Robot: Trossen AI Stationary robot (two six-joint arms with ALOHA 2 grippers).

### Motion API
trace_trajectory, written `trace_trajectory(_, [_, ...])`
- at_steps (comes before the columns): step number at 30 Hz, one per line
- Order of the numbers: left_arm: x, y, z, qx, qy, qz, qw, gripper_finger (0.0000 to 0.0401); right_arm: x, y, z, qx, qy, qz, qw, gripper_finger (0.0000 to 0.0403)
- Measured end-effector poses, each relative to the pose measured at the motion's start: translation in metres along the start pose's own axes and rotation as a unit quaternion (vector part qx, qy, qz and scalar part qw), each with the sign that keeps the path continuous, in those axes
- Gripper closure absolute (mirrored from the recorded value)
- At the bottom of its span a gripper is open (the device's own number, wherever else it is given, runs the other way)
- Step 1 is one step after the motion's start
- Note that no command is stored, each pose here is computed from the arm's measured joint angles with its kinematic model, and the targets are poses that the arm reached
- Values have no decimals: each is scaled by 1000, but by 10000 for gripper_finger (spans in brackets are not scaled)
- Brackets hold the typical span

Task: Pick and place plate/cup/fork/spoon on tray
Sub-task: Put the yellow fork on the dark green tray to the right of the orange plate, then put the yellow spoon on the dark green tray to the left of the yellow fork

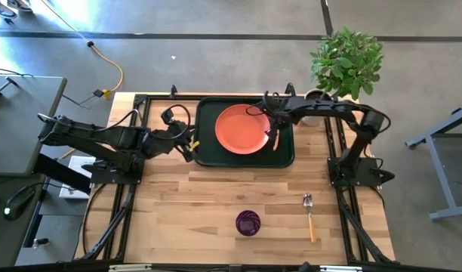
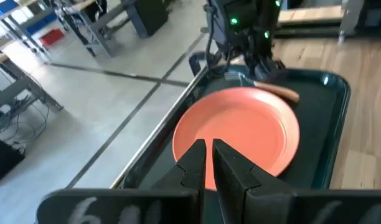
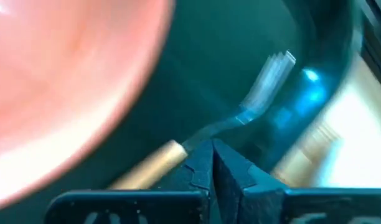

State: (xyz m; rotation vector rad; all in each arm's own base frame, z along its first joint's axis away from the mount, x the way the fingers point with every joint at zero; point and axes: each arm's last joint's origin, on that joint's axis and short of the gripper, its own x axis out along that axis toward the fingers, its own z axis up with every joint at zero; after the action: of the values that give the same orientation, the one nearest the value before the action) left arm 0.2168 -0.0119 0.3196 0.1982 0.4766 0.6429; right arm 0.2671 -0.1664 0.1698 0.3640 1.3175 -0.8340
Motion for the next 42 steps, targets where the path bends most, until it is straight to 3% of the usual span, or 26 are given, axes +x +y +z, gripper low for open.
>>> trace_trajectory(3, [0, 0, 1, -3, -4, 0, 1000, 382, 7, 3, -6, 4, -34, 30, 999, 403])
trace_trajectory(7, [0, 0, 0, 2, 1, 0, 1000, 382, 22, 2, -17, 8, -39, 26, 999, 403])
trace_trajectory(18, [0, 0, -2, 3, 6, 2, 1000, 382, 22, 4, -38, -9, 2, -72, 997, 403])
trace_trajectory(24, [0, 0, -2, 2, 6, 2, 1000, 382, 6, 4, -42, -6, -9, -80, 997, 403])
trace_trajectory(35, [0, 0, -2, -2, 6, 2, 1000, 382, -7, 3, -39, 18, -44, -60, 997, 403])
trace_trajectory(42, [0, 0, -2, -1, 7, 2, 1000, 382, -3, 8, -41, 13, -20, -20, 1000, 403])
